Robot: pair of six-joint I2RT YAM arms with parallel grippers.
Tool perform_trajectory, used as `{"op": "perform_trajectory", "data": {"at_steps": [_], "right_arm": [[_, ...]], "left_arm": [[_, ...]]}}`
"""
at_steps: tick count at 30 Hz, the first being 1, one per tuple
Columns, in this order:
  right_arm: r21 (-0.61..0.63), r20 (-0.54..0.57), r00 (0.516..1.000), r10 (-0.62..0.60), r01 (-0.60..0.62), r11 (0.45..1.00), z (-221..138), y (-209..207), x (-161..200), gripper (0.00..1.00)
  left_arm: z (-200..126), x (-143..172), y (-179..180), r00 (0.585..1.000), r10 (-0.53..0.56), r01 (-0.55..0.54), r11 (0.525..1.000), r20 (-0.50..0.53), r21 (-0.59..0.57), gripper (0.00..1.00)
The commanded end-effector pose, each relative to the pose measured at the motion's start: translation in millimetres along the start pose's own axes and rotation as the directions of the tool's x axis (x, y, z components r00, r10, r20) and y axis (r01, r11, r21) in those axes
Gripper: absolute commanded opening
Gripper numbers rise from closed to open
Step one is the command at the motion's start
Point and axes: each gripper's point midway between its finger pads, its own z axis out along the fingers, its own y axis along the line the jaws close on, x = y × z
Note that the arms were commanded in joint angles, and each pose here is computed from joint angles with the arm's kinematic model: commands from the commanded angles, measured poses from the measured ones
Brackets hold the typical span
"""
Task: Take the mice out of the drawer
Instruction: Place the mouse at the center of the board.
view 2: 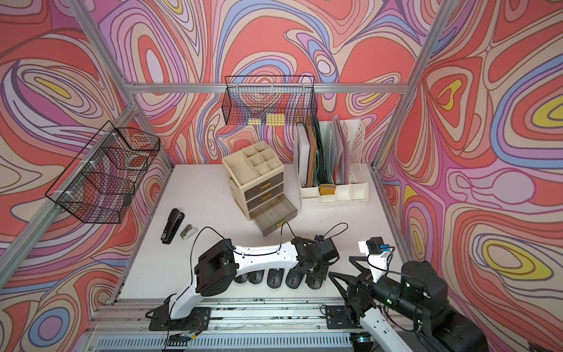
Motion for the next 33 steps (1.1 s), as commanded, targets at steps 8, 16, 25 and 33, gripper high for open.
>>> {"op": "perform_trajectory", "data": {"at_steps": [8, 16, 25, 33], "right_arm": [[0.010, 0.002, 1.000, 0.017, -0.017, 1.000, 7, -3, -3, 0.98], [0.017, 0.008, 1.000, 0.029, -0.029, 0.999, 6, -5, -3, 0.98], [0.169, 0.235, 0.957, 0.171, -0.213, 0.962, -1, -39, -30, 0.97], [0.277, 0.275, 0.910, 0.309, -0.383, 0.881, 27, -75, -27, 0.96]], "left_arm": [[10, -9, 2, 1.000, 0.011, -0.011, 1.000, 0.005, -0.010, 0.66], [14, -11, 4, 1.000, 0.009, -0.009, 1.000, 0.000, -0.012, 0.73], [-41, -48, -8, 0.987, 0.068, -0.078, 0.995, 0.148, 0.062, 0.92], [-127, -81, 32, 0.956, 0.088, -0.129, 0.983, 0.278, 0.133, 0.99]]}}
